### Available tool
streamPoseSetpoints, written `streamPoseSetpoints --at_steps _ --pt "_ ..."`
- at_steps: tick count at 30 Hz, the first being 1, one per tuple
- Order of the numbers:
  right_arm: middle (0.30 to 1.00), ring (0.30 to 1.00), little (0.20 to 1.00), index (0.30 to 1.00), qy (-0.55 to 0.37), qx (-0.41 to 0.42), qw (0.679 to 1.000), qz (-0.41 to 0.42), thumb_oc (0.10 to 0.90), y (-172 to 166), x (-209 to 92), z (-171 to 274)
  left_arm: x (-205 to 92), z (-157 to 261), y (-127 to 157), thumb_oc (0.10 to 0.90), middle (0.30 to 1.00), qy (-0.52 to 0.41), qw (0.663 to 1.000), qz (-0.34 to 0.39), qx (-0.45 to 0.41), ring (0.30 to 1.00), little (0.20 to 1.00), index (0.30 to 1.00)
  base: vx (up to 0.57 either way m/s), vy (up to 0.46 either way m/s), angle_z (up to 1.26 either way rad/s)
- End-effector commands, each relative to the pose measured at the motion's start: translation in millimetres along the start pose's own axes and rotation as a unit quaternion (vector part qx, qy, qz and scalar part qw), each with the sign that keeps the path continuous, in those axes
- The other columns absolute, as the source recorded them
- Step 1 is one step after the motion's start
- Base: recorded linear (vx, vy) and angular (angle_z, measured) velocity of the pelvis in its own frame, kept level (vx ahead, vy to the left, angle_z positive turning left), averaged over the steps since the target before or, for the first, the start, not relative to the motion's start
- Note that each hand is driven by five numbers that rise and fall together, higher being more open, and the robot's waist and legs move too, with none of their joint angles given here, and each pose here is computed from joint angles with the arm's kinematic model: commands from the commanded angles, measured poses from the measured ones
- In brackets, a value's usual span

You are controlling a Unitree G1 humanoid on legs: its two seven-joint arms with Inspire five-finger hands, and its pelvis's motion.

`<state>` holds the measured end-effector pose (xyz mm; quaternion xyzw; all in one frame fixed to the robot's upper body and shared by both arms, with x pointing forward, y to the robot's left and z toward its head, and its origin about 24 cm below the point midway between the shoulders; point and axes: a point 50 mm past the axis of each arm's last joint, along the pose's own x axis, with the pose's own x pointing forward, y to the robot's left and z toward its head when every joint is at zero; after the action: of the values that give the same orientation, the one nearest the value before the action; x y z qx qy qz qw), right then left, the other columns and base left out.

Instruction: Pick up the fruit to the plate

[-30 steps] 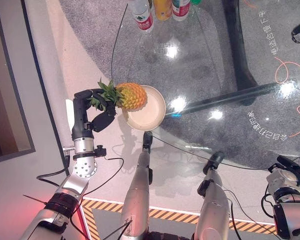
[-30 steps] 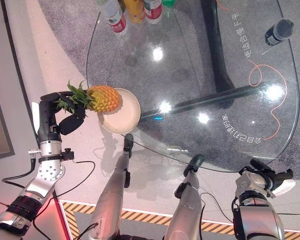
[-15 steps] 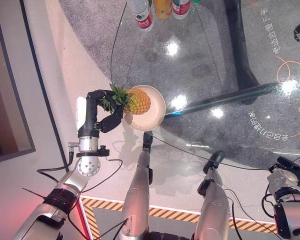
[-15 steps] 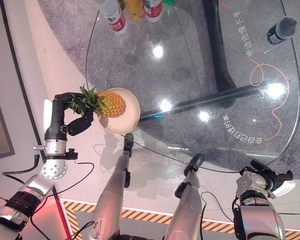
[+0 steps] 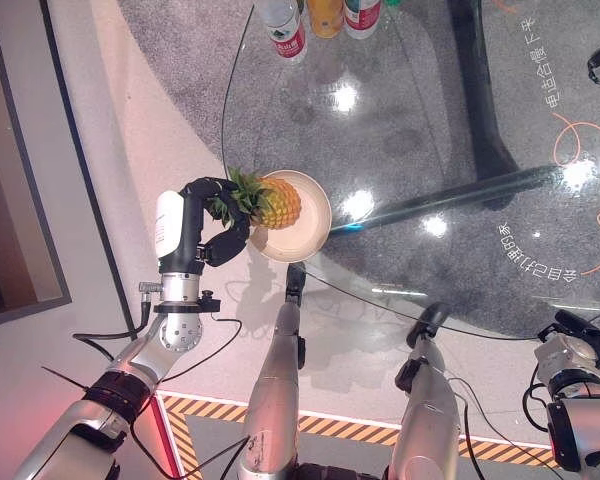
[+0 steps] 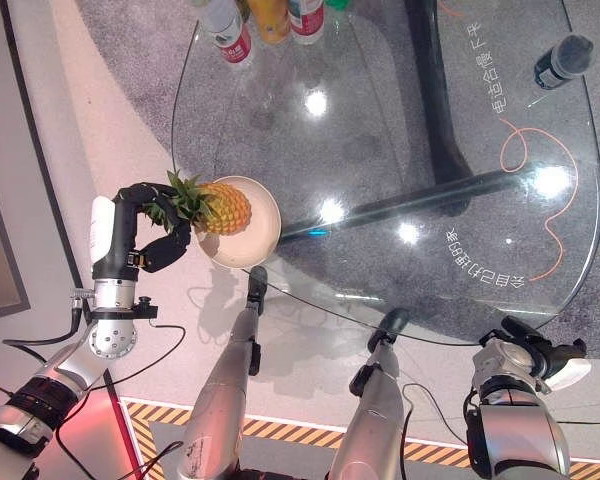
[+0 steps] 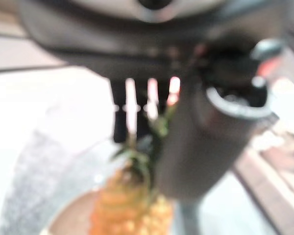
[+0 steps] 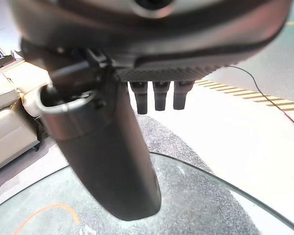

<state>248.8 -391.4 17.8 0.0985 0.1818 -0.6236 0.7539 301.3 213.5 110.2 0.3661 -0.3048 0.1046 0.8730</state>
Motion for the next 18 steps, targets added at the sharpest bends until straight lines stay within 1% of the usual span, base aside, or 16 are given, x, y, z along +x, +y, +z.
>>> streamPoseSetpoints --at_steps 1,11,13,14,15,16,17,18 --pt "0.900 0.900 0.900 0.900 -0.046 0.001 0.997 -0.066 0.800 -34.7 21.1 31.8 35.0 19.0 22.3 0.100 0.300 -0.072 0.994 0.078 0.000 0.300 0.200 0.300 0.00 0.000 0.00" --pt "0.900 0.900 0.900 0.900 -0.048 0.001 0.997 -0.066 0.800 -31.9 19.9 33.5 33.9 18.8 16.7 0.100 0.300 -0.067 0.995 0.070 -0.011 0.300 0.200 0.300 0.00 0.000 0.00" --pt "0.900 0.900 0.900 0.900 -0.047 0.001 0.997 -0.065 0.800 -32.2 20.1 33.1 33.8 19.2 15.8 0.138 0.333 -0.068 0.995 0.068 -0.013 0.333 0.238 0.333 0.00 0.000 0.00" --pt "0.900 0.900 0.900 0.900 -0.046 0.001 0.997 -0.064 0.800 -32.3 20.2 33.2 34.1 19.4 15.4 0.196 0.382 -0.067 0.995 0.066 -0.013 0.382 0.296 0.382 0.00 0.000 0.00" --pt "0.900 0.900 0.900 0.900 -0.046 0.001 0.997 -0.064 0.800 -32.1 20.1 32.8 34.8 19.9 15.1 0.309 0.479 -0.067 0.995 0.066 -0.017 0.479 0.409 0.479 0.00 0.000 0.00" --pt "0.900 0.900 0.900 0.900 -0.046 0.002 0.997 -0.063 0.800 -32.0 20.0 32.5 34.9 20.0 14.8 0.331 0.498 -0.067 0.995 0.066 -0.017 0.498 0.431 0.498 0.00 0.000 0.00" --pt "0.900 0.900 0.900 0.900 -0.046 0.001 0.997 -0.063 0.800 -31.6 19.8 32.3 35.2 20.0 14.7 0.377 0.538 -0.067 0.996 0.064 -0.017 0.538 0.477 0.538 0.00 0.000 0.00" --pt "0.900 0.900 0.900 0.900 -0.046 0.002 0.997 -0.063 0.800 -31.1 19.6 32.9 35.4 20.2 15.4 0.399 0.556 -0.067 0.996 0.064 -0.018 0.556 0.499 0.556 0.00 0.000 0.00"
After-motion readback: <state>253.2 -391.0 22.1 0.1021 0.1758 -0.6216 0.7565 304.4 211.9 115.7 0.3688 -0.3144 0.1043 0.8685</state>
